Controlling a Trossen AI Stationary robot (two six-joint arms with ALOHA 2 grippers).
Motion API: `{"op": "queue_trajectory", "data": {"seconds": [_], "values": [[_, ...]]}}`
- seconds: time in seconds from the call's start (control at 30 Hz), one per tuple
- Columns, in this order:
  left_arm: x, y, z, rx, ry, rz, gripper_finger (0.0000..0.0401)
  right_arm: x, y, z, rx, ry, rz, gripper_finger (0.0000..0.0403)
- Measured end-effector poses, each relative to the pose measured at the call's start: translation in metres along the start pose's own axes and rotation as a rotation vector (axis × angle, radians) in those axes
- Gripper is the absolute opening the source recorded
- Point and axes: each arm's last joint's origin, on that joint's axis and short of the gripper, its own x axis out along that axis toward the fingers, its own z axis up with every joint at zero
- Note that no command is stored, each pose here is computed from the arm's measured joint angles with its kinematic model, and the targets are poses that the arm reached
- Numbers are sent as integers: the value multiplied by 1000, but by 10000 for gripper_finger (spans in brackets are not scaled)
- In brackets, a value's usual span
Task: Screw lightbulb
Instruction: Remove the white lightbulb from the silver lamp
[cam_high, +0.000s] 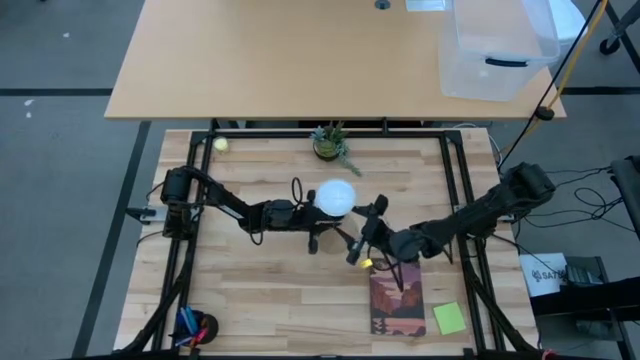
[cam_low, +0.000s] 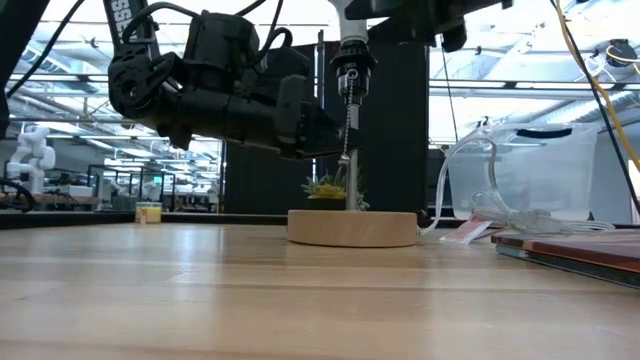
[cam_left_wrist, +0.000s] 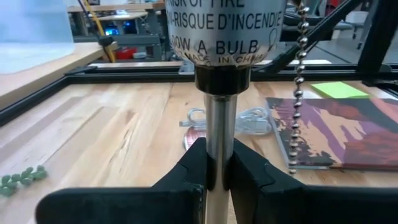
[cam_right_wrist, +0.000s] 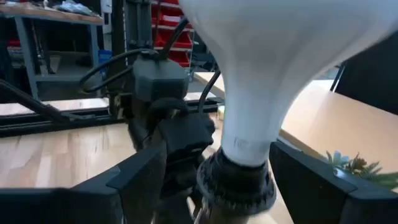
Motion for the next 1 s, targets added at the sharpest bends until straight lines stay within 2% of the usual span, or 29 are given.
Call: {"op": "queue_trajectory", "data": {"seconds": [0.27,0.43,0.67,0.8,1.0], "values": [[0,0,0,-6,1,16,39,23,-16,4,57,-55,-78,279],[0,0,0,-7,3,16,39,27,-22,11,18,-96,-97,273],[0,0,-1,-5,4,-20,39,29,-20,15,14,-139,0,201],[0,-2,0,-5,1,-94,39,29,-20,13,5,-135,17,174],[-1,-4,0,-4,-6,-272,39,35,-23,13,21,-140,133,176]]}}
